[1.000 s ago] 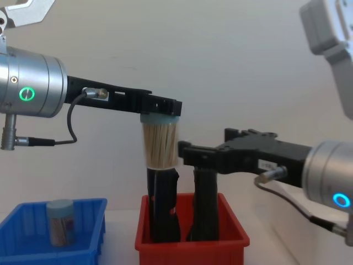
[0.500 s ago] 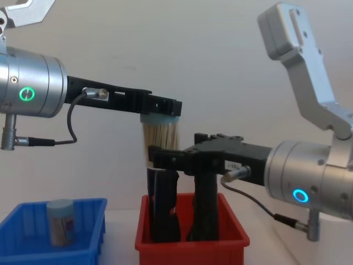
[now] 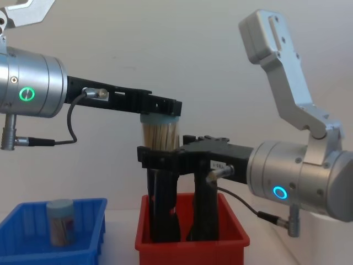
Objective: Pick the cotton swabs from the blue box and place them into the white box.
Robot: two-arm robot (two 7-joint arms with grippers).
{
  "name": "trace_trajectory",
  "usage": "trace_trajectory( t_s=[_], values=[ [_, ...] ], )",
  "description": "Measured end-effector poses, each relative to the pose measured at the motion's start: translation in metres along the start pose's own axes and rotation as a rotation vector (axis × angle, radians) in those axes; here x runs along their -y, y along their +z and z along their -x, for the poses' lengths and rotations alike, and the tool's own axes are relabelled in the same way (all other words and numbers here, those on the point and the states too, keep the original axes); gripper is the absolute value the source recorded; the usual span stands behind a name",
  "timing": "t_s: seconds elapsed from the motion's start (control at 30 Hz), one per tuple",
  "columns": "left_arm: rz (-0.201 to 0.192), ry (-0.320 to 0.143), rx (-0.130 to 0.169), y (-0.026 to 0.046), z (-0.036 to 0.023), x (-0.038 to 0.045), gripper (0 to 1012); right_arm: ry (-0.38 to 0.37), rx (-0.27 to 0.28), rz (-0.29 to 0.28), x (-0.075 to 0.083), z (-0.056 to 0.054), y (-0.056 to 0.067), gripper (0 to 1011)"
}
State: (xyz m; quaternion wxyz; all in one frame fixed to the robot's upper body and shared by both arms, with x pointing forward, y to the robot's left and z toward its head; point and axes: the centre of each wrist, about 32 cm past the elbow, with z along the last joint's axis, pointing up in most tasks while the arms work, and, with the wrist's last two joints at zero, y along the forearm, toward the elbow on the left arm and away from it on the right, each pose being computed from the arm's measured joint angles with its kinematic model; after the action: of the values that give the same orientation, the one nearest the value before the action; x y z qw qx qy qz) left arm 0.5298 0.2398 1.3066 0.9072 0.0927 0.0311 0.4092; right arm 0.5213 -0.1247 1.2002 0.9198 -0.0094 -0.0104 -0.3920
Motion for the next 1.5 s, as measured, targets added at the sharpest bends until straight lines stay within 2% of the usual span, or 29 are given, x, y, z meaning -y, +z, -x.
trace_trajectory(
  t_s=[0.1,0.27,0.37,0.4,0.57,1.0,1.5],
  values=[
    [0.0,0.0,0.0,0.0,0.0,0.0,669,0.003,-0.002,0.0,-0.003,-0.001,0.0,996],
    [0.0,0.0,0.0,0.0,0.0,0.0,669,0.009,-0.008,0.0,-0.007,-0.001,-0.001,907],
    [0.0,0.0,0.0,0.0,0.0,0.0,669,0.013,-0.015,-0.001,-0.01,-0.002,-0.002,785],
    [0.0,0.0,0.0,0.0,0.0,0.0,669,0.013,-0.015,-0.001,-0.01,-0.002,-0.002,785],
    [0.0,0.001,0.0,0.0,-0.0001,-0.0001,671,0.02,-0.025,-0.002,-0.014,-0.004,-0.003,632],
    [0.0,0.0,0.0,0.0,0.0,0.0,1004,0.028,-0.034,-0.008,-0.019,-0.005,-0.005,624],
    [0.0,0.0,0.0,0.0,0.0,0.0,1004,-0.006,-0.036,-0.015,-0.016,-0.007,-0.005,624]
  ],
)
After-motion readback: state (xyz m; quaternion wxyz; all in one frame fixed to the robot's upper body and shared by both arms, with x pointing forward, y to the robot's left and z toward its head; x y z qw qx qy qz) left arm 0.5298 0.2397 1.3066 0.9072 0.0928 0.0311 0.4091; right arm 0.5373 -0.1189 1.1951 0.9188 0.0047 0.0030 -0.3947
